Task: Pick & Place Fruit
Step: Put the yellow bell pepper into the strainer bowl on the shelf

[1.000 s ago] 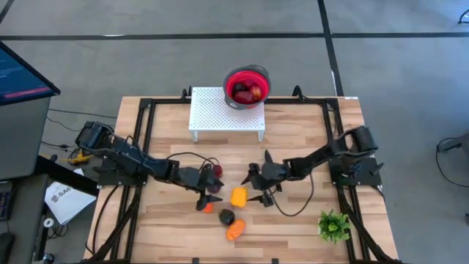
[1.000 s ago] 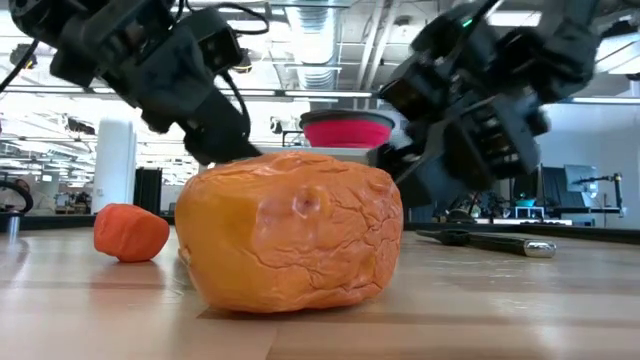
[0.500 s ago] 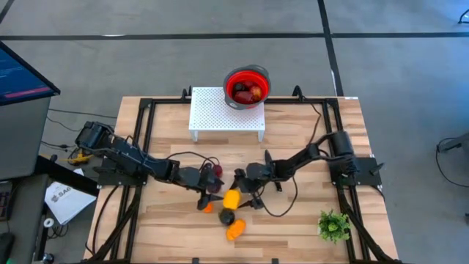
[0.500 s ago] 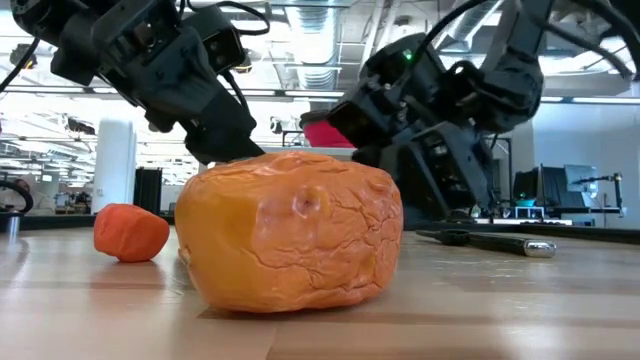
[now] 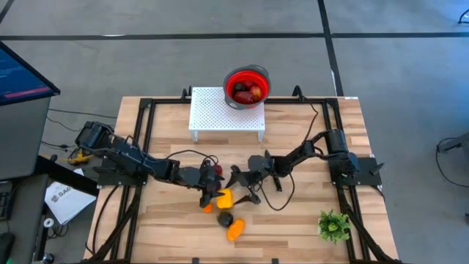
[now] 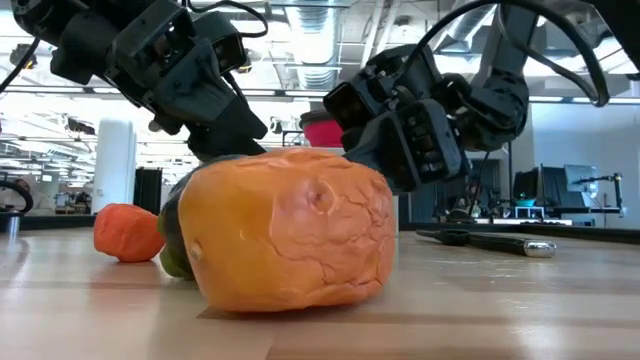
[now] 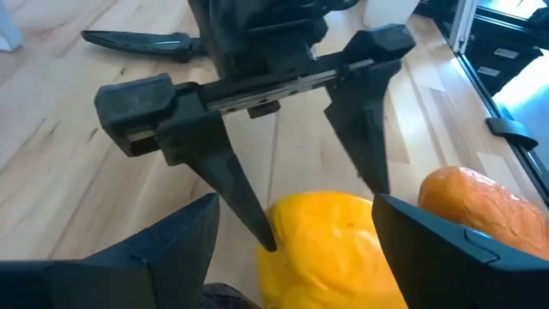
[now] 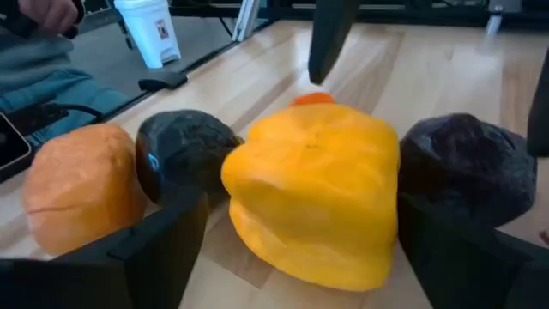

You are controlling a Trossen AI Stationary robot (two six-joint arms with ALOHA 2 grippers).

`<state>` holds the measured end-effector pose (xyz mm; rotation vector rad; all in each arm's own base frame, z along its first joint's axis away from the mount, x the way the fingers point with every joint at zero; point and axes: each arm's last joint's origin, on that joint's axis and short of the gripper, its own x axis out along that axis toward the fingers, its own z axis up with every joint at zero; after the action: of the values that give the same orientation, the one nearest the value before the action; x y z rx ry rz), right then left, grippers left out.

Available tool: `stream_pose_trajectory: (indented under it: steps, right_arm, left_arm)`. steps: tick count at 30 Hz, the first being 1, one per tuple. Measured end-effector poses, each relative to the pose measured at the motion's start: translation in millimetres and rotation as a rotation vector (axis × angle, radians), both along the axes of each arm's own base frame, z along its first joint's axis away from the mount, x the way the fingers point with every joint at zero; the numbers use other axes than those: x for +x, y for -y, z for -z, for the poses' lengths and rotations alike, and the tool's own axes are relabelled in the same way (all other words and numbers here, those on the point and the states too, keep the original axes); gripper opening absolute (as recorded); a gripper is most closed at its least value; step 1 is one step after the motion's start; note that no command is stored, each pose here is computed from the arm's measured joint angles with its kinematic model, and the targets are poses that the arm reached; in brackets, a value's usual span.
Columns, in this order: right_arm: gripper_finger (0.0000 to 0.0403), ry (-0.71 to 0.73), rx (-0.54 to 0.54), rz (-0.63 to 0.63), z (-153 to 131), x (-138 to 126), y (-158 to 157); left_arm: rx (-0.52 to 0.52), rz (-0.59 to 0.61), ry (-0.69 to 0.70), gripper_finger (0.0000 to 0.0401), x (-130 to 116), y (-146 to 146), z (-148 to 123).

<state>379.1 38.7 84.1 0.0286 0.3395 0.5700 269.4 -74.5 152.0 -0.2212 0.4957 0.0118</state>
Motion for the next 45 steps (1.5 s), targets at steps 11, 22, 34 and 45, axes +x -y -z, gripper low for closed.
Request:
stream_pose_trajectory:
  steps: [11, 22, 34, 45]
  right_arm:
    - [0.0261, -0.012, -0.002, 0.007, 1, 0, 2]
    - [0.0260, -0.031, -0.001, 0.024, 0, -1, 4]
    - [0.0260, -0.141, 0.043, 0.012, 4, -5, 0]
    - [0.0260, -0.244, -0.084, 0.279, -19, -34, 3]
  left_arm:
    - [-0.121, 0.056, -0.171, 0.0301, -25, 7, -11]
    - [-0.174, 0.061, -0.225, 0.0247, -23, 20, 5]
    - [-0.212, 0.014, -0.147, 0.0149, 1, 4, 25]
    - [-0.080, -0.091, -0.076, 0.0136, 9, -20, 21]
